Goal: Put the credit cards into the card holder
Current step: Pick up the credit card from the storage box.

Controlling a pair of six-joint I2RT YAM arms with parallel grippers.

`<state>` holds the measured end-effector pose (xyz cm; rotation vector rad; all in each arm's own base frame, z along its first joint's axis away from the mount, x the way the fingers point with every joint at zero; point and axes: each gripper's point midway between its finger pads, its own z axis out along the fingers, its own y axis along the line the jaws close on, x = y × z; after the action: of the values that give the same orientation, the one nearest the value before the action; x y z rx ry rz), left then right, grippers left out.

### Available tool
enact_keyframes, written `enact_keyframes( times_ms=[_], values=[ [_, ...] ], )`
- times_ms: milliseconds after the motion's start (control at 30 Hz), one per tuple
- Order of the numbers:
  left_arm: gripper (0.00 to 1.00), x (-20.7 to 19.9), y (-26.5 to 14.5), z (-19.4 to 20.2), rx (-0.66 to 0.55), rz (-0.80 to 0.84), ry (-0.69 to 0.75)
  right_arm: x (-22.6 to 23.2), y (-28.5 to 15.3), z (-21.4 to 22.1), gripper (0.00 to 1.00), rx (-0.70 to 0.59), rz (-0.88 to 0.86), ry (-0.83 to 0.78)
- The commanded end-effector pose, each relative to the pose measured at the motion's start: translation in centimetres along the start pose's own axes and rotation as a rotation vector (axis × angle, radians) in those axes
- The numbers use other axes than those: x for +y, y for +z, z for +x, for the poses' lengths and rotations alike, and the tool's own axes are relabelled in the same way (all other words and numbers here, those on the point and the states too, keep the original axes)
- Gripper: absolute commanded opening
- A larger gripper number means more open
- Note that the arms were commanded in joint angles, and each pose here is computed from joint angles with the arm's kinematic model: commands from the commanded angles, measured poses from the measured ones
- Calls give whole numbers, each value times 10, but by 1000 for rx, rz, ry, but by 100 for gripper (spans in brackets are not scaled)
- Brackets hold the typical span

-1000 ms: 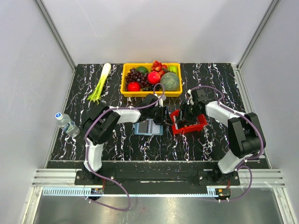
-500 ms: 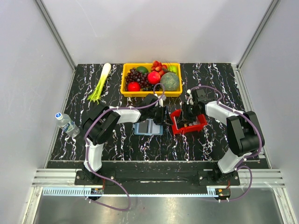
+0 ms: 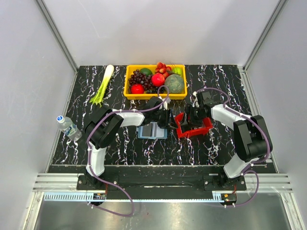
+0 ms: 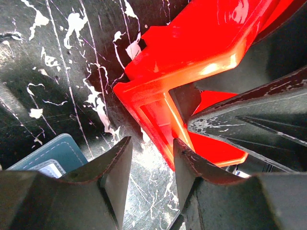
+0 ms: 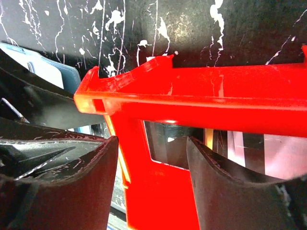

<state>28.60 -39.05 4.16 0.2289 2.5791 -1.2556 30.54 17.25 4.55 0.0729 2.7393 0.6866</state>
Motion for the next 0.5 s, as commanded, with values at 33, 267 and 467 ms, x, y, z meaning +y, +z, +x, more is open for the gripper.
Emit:
enact_keyframes(
  times_ms=[33,267,467],
  values=[
    [43,-14,3,-11,-32,49,29,-8,10,2,65,28,48,3],
    [43,-14,5,-10,-28,55,26,-8,19,14,56,82,27,1],
    [43,-15,4,-10,-28,56,27,22,5,4,36,16,-108,29]
  ],
)
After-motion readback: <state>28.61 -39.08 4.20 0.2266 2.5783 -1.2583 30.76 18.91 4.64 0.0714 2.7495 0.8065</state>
